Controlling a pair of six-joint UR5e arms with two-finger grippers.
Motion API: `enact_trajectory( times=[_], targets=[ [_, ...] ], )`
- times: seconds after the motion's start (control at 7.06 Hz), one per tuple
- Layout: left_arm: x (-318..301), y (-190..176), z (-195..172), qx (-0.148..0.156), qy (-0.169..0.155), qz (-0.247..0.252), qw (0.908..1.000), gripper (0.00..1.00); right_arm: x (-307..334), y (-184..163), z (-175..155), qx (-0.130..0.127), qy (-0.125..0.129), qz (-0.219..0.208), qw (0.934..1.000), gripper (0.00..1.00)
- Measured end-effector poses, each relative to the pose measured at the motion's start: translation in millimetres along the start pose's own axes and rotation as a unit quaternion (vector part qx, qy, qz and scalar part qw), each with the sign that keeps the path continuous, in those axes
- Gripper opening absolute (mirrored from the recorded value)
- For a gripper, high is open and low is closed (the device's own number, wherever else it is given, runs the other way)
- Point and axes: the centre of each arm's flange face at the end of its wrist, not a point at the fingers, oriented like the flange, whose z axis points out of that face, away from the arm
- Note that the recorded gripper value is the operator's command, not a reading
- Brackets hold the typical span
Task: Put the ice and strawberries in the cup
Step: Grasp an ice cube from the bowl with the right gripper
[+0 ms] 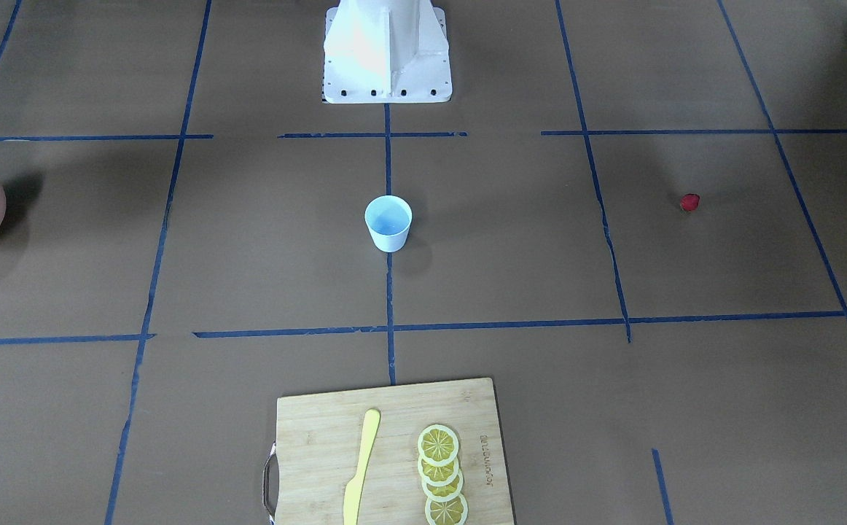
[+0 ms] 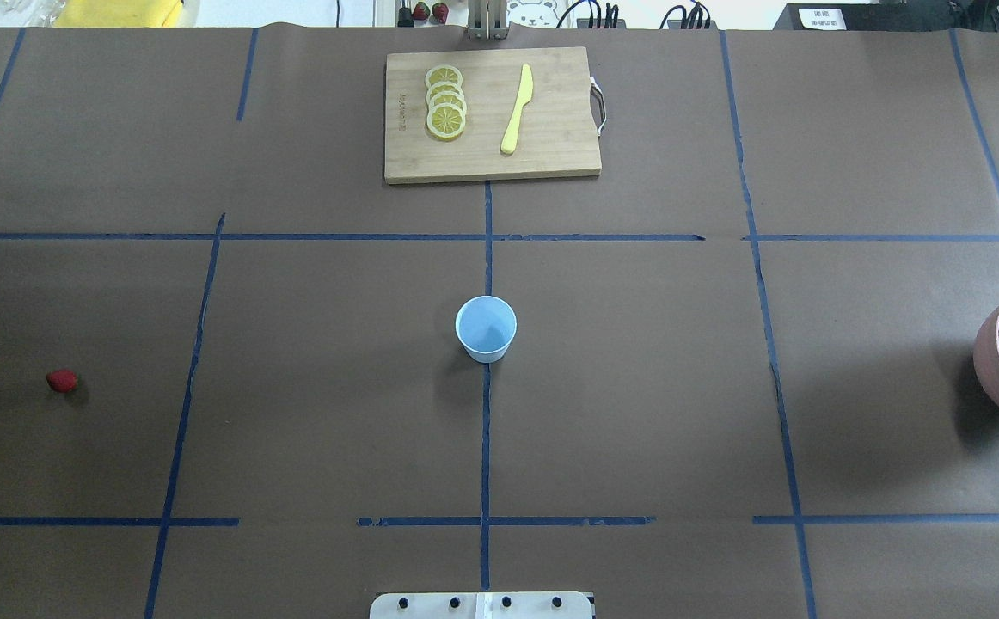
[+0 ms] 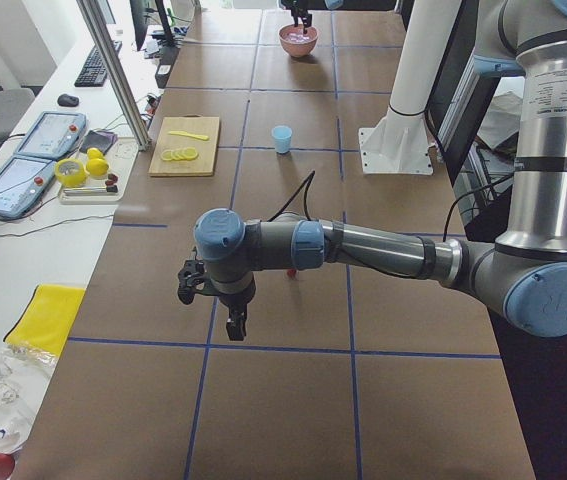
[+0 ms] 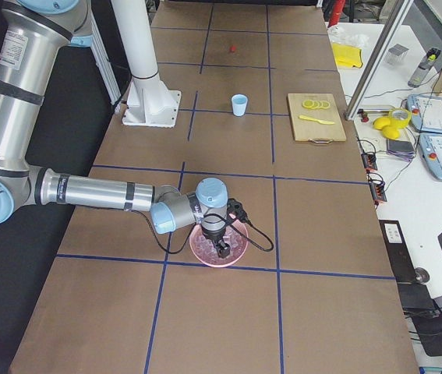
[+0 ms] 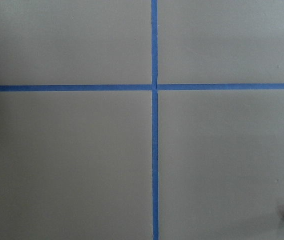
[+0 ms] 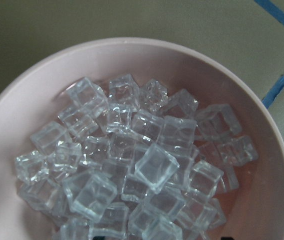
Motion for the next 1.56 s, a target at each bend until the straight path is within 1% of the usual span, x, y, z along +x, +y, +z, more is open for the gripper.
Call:
enact_trajectory(
  times=[0.43, 0.71, 0.85, 1.13, 1.28, 1.42, 1.56],
  targets=[
    [5.5, -0.1, -5.3, 0.005, 0.000, -0.001, 1.0000, 1.00, 5.1, 2.6, 7.9, -0.006, -0.002, -0.008, 0.9999, 0.75],
    [8.5, 0.2, -8.2, 0.008, -0.001, 0.000, 1.0000, 1.00, 5.7, -1.2, 8.1, -0.004, -0.002, -0.010, 0.9999, 0.75],
    [9.5, 0.4, -9.1, 0.009, -0.001, 0.001, 1.0000, 1.00, 5.6, -5.1, 7.2, -0.002, -0.001, -0.012, 0.9999, 0.73],
    [11.5, 0.5, -11.1, 0.011, -0.001, 0.003, 0.9999, 1.00, 5.4, -7.7, 6.2, 0.002, 0.000, -0.015, 0.9999, 0.57],
    [12.0, 0.5, -11.5, 0.011, -0.001, 0.003, 0.9999, 1.00, 5.4, -7.3, 6.2, 0.004, 0.000, -0.016, 0.9999, 0.47],
    [12.2, 0.5, -11.8, 0.012, -0.001, 0.003, 0.9999, 1.00, 5.5, -6.2, 6.1, 0.004, 0.001, -0.016, 0.9999, 0.30],
    [12.6, 0.5, -12.1, 0.012, -0.001, 0.004, 0.9999, 1.00, 5.6, -5.1, 6.2, 0.004, 0.001, -0.015, 0.9999, 0.06]
  ],
)
